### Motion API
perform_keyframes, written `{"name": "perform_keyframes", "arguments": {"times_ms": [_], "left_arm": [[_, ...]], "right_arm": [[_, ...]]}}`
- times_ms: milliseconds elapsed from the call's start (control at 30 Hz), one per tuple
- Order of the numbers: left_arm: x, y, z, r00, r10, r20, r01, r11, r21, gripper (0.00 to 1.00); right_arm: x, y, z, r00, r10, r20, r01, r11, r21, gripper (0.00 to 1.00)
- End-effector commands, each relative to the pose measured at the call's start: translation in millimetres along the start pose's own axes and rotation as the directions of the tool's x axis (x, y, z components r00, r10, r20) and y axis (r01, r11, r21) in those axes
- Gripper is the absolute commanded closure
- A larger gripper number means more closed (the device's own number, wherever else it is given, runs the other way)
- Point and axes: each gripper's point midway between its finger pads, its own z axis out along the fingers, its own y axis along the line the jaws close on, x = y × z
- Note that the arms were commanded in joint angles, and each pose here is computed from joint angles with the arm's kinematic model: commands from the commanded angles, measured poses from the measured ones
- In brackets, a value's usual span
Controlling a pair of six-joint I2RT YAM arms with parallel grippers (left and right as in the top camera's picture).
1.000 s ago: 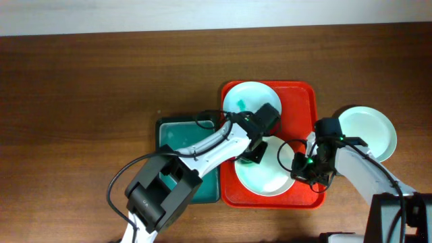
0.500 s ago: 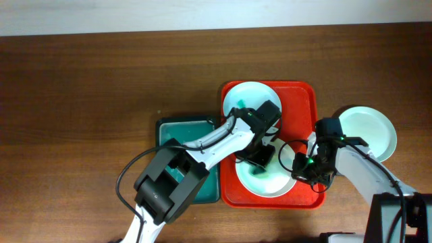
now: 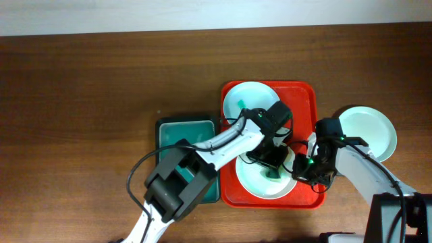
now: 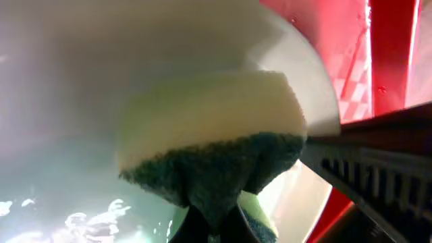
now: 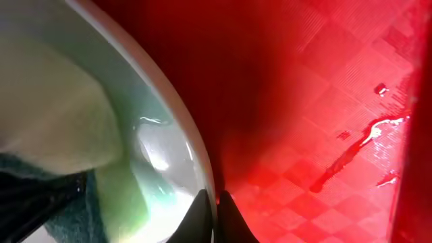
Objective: Clean dirty plates on tray and stack at the side
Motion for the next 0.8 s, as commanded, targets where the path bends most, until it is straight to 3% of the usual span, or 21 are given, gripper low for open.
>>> {"name": "perform_keyframes", "arguments": {"times_ms": [0,67,133,233,267,367,467,500,567,633,700,767], "left_arm": [[20.0,6.5,2.7,0.996,0.006,-0.091,-0.006,1.0,0.004,1.0],[25.1,41.1,-3.2,0.994,-0.037,-0.1,0.02,0.986,-0.163,1.0],[35.6,87.1,-24.5,0.982,-0.166,-0.092,0.118,0.914,-0.389,1.0],[32.0,121.3,-56.9,0.974,-0.228,-0.016,0.177,0.798,-0.577,1.0],[22.1,118.4,-65.5,0.976,-0.217,0.012,0.185,0.799,-0.572,1.0],[5.0,68.3,-67.2,0.976,-0.217,0.009,0.206,0.914,-0.35,1.0],[-1.7,46.2,-113.4,0.979,-0.179,0.095,0.199,0.937,-0.289,1.0],[1.7,49.6,-142.6,0.974,-0.171,0.147,0.211,0.922,-0.325,1.0],[19.2,82.3,-208.7,0.953,-0.163,0.257,0.275,0.822,-0.499,1.0],[50.1,136.5,-243.4,0.929,-0.26,0.263,0.369,0.672,-0.642,1.0],[70.6,176.9,-220.6,0.891,-0.393,0.227,0.445,0.656,-0.61,1.0],[85.5,191.5,-178.3,0.859,-0.483,0.168,0.494,0.7,-0.516,1.0]], "right_arm": [[1.6,-11.2,3.1,1.0,-0.008,-0.004,0.008,0.998,0.057,0.96],[1.6,-11.3,3.1,1.0,-0.007,-0.004,0.008,0.998,0.057,0.96],[2.1,-11.3,3.1,1.0,-0.007,-0.006,0.007,0.998,0.057,0.96],[1.9,-11.4,3.1,1.0,-0.007,-0.005,0.007,0.998,0.057,0.96],[1.8,-11.3,3.1,1.0,-0.007,-0.005,0.008,0.998,0.057,0.96],[2.6,-11.6,3.1,1.0,-0.006,-0.008,0.007,0.998,0.058,0.96],[2.5,-11.6,3.1,1.0,-0.007,-0.008,0.007,0.998,0.058,0.96],[2.5,-11.6,3.1,1.0,-0.007,-0.008,0.007,0.998,0.058,0.96],[2.6,-11.6,3.1,1.0,-0.007,-0.008,0.007,0.998,0.058,0.96],[2.5,-11.6,3.1,1.0,-0.029,-0.009,0.029,0.998,0.058,0.96],[2.6,-11.6,3.1,1.0,-0.029,-0.009,0.029,0.998,0.058,0.96],[2.7,-11.6,3.1,1.0,-0.028,-0.01,0.029,0.998,0.058,0.96]]}}
